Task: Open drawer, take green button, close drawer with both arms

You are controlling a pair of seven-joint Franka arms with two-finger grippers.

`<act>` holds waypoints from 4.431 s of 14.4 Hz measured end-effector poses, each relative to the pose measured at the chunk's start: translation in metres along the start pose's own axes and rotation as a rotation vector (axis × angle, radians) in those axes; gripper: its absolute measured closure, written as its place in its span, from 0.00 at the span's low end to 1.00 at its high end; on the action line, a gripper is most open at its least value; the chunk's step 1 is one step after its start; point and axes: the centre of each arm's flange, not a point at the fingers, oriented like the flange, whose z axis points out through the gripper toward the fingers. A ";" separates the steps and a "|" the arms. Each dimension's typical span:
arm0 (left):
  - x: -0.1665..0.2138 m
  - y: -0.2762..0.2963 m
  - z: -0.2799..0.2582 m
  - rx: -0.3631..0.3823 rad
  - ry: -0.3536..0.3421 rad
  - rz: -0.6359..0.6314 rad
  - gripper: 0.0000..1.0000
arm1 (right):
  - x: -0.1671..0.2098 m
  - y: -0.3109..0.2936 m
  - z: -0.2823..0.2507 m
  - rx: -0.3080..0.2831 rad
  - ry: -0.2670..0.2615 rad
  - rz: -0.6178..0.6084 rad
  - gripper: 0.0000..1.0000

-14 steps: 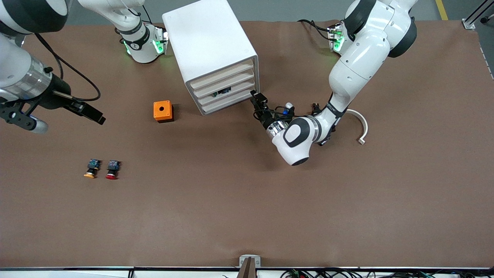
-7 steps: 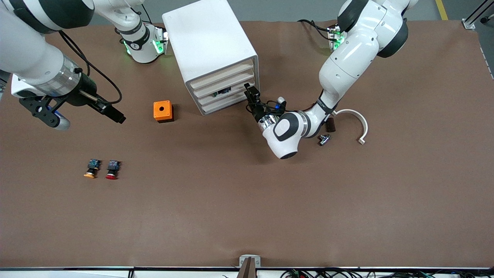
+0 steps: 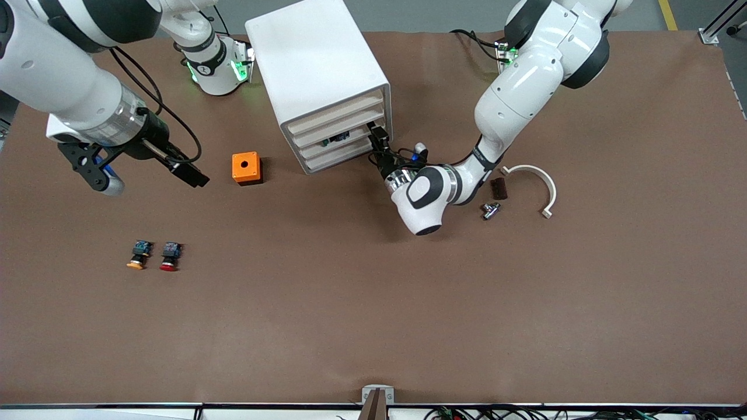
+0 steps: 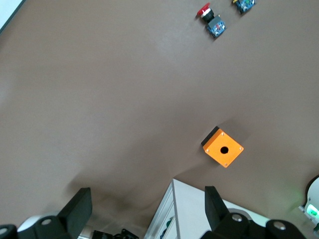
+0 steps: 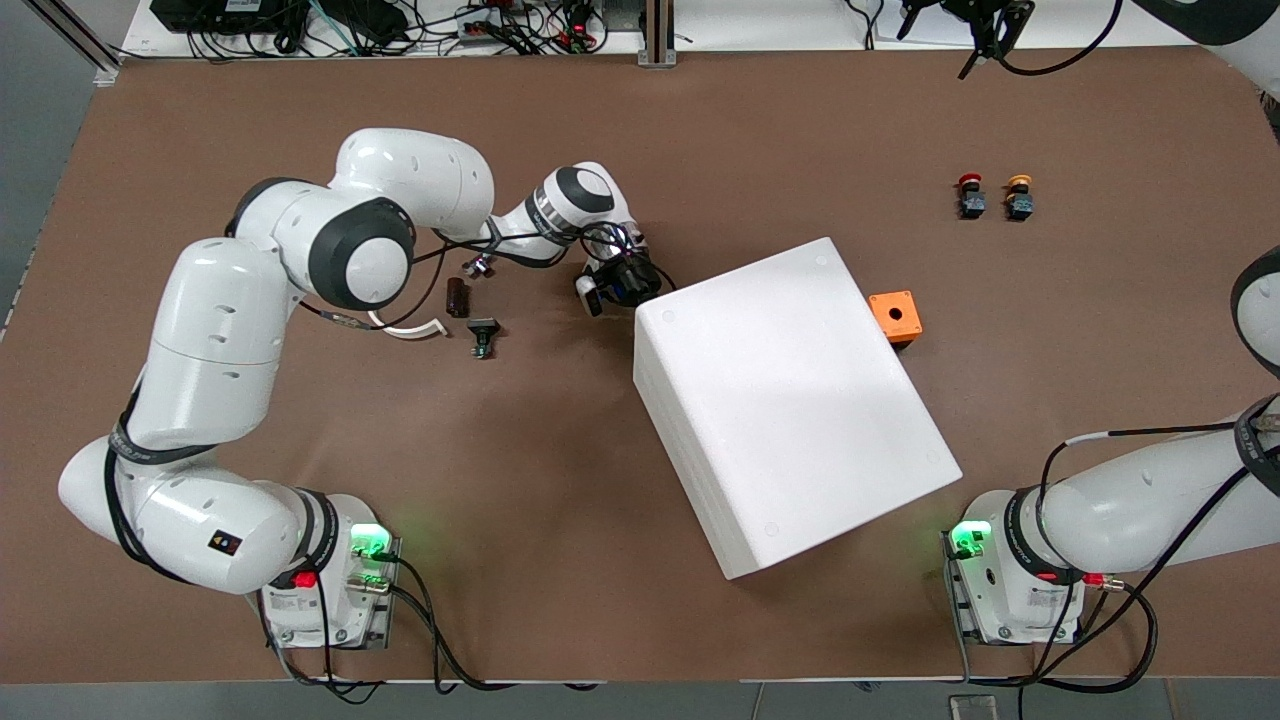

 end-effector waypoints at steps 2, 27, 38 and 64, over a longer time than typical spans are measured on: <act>-0.001 0.002 0.008 0.003 0.012 -0.006 0.66 | -0.005 -0.004 0.001 0.005 -0.002 0.029 0.00; 0.034 0.015 -0.109 -0.062 -0.207 -0.036 0.85 | -0.149 -0.075 0.112 0.097 0.047 0.272 0.00; 0.034 0.017 -0.139 -0.167 -0.263 0.118 0.12 | -0.210 -0.110 0.232 0.030 0.125 0.249 0.00; 0.017 -0.151 -0.274 -0.882 0.652 1.168 0.00 | -0.291 -0.100 0.346 0.023 0.240 0.174 0.57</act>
